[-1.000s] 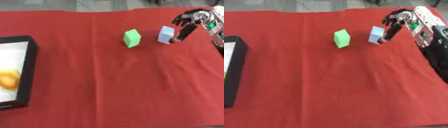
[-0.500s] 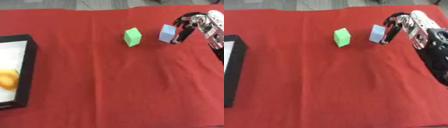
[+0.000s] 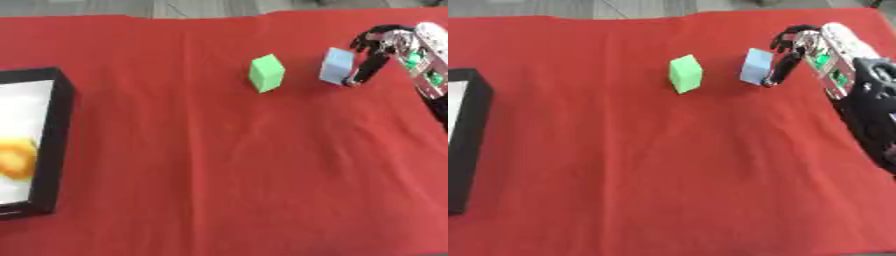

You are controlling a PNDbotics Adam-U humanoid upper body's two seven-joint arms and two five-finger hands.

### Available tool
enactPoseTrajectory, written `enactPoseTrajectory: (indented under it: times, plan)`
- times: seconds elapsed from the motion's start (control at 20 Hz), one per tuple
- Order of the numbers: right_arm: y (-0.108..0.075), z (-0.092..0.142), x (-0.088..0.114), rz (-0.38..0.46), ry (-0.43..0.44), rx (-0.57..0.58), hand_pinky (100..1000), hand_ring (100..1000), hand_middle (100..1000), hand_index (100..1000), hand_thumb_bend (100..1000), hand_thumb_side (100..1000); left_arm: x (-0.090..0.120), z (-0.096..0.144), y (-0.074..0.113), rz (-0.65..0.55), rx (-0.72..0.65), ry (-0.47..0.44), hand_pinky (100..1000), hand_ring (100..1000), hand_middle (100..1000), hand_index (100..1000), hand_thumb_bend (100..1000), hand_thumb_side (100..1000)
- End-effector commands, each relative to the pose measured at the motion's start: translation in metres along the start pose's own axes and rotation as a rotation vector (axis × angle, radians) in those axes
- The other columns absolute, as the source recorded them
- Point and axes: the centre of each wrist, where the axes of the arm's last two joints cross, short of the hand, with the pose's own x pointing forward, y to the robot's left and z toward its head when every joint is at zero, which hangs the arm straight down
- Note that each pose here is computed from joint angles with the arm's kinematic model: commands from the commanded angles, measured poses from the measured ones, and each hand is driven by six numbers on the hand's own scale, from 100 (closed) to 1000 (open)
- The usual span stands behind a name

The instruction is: Pick up the objects with one hand, pass them to the other hand, and then place them into the box on the other side of the table.

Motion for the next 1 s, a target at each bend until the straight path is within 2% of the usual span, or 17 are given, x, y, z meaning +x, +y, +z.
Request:
enactPoseTrajectory:
  times: [0.05, 0.65, 0.8, 1.0]
  plan:
    - [-0.0159, 0.0064, -0.0027, -0.005, 0.0, -0.039, 932, 912, 890, 939, 387, 159, 0.0076, 0.0002, 0.0013, -0.022, 0.001, -0.018, 871, 771, 724, 784, 100, 848]
    - [-0.0147, 0.0047, 0.0004, -0.004, -0.004, -0.036, 927, 907, 868, 913, 368, 136, 0.0075, -0.0001, 0.0004, -0.024, -0.004, -0.013, 870, 765, 721, 778, 100, 849]
    - [-0.0132, 0.0037, 0.0009, -0.01, 0.004, -0.049, 920, 895, 826, 857, 300, 101, 0.0075, -0.0001, 0.0001, -0.025, -0.005, -0.011, 871, 761, 720, 776, 100, 849]
    - [-0.0106, 0.0025, 0.0035, -0.025, 0.008, -0.071, 918, 889, 773, 791, 237, 100, 0.0077, -0.0004, -0.0003, -0.025, -0.005, -0.011, 870, 759, 719, 774, 100, 848]
